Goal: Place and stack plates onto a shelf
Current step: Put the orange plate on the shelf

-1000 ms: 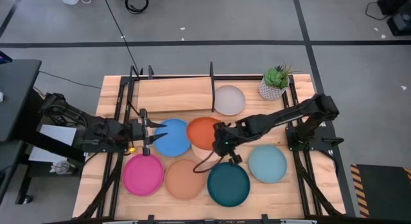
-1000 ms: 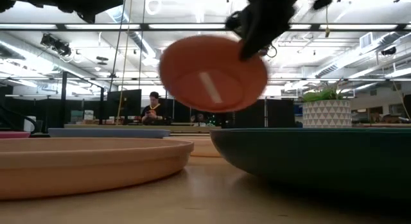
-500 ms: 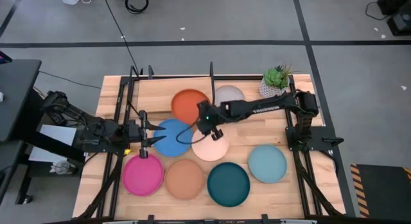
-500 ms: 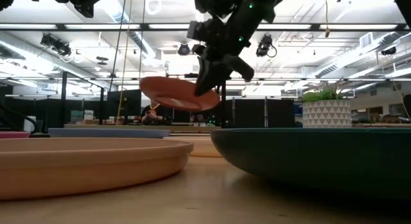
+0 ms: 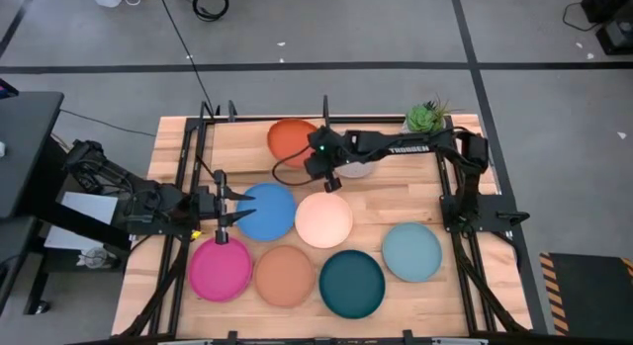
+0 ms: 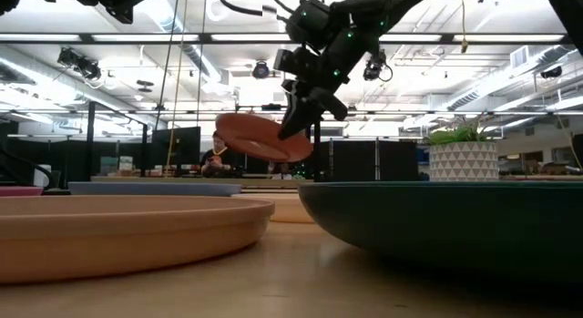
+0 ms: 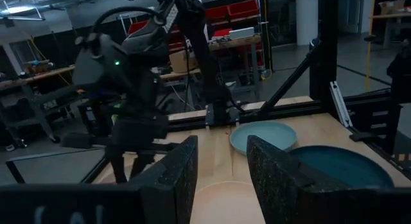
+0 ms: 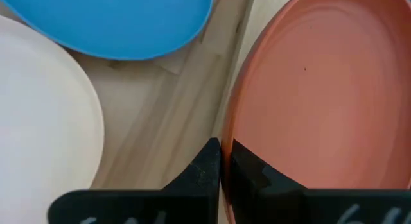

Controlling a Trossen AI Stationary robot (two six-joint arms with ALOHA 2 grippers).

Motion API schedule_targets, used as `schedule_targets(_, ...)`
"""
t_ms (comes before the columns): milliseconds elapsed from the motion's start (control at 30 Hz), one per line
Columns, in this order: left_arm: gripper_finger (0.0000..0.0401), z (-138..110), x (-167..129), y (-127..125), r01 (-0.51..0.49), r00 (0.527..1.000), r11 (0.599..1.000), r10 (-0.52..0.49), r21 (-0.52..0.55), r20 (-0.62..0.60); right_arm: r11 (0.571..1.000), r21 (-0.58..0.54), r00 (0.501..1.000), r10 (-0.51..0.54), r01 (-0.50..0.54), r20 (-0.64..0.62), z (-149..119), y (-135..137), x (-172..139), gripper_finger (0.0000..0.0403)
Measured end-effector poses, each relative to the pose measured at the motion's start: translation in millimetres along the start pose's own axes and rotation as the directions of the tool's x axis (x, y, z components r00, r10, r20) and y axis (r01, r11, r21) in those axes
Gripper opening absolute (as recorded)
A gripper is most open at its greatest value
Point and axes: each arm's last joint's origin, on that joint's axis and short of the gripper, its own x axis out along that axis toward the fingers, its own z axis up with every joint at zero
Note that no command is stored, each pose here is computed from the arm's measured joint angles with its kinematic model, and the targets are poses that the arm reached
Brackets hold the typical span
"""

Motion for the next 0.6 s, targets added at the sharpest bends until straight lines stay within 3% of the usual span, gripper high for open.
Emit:
schedule_targets(333,0.0142,0,0,0,0.0,1.0,1.0,0.0,0.0,0.001,0.999,0.001,0.999,0.033,-0.033,-0.021,-15,-5,16,0.0028)
schedule_targets(600,0.0142,1,0,0,-0.001,1.0,1.0,0.001,-0.004,0.006,1.0,0.009,0.999,-0.002,0.002,-0.055,-13,-2,19,0.008)
